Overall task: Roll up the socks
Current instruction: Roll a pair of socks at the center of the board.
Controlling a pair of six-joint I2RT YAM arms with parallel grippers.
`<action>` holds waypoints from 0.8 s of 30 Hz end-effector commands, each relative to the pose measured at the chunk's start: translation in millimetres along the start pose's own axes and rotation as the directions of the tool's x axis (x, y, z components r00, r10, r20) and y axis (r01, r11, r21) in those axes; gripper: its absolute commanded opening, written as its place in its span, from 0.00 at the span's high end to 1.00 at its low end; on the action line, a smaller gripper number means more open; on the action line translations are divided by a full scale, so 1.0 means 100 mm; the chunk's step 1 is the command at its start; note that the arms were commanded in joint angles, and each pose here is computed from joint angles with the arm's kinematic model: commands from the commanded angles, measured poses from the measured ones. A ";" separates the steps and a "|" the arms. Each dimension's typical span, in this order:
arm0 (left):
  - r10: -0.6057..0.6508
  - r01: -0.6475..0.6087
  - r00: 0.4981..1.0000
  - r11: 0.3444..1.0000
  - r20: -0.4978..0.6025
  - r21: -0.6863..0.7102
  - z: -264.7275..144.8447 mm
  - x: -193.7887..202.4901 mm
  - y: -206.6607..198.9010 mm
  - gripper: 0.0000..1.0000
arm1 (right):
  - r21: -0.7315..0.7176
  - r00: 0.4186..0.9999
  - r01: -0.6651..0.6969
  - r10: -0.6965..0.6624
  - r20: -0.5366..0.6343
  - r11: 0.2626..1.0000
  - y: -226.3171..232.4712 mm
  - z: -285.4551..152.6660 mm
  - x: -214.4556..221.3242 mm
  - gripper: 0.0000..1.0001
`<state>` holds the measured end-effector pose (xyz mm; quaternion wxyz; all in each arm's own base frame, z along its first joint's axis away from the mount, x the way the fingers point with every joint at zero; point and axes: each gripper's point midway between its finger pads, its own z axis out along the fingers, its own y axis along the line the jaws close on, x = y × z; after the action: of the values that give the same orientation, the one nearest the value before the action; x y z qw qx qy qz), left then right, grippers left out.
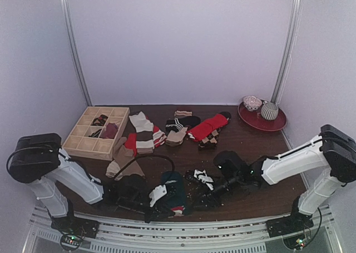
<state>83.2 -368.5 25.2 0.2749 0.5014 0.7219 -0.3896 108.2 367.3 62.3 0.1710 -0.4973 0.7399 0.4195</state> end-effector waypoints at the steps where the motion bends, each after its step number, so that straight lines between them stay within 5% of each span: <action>1: -0.185 0.189 0.965 0.982 -0.186 0.002 -0.06 0.45 0.02 1.00 | 0.261 0.898 0.408 -0.436 0.056 0.875 0.09 -0.09 -0.26 0.53; 4: -0.274 0.281 0.939 0.960 -0.209 0.000 -0.09 0.51 0.08 1.00 | 0.355 0.757 0.619 -0.653 -0.031 0.701 0.25 0.02 -0.19 0.47; 8: -0.325 0.335 0.924 0.942 -0.200 0.017 -0.12 0.49 0.08 1.00 | 0.386 0.710 0.676 -0.695 -0.113 0.627 0.16 0.21 -0.11 0.47; 24: -0.328 0.352 0.920 0.932 -0.215 0.084 -0.12 0.52 -0.03 1.00 | 0.380 0.663 0.725 -0.731 -0.163 0.574 0.04 0.52 -0.09 0.48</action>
<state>77.5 -355.9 23.6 0.1606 0.4252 0.7660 -0.4545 101.4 399.7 34.9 0.4218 -0.7020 0.5561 0.1417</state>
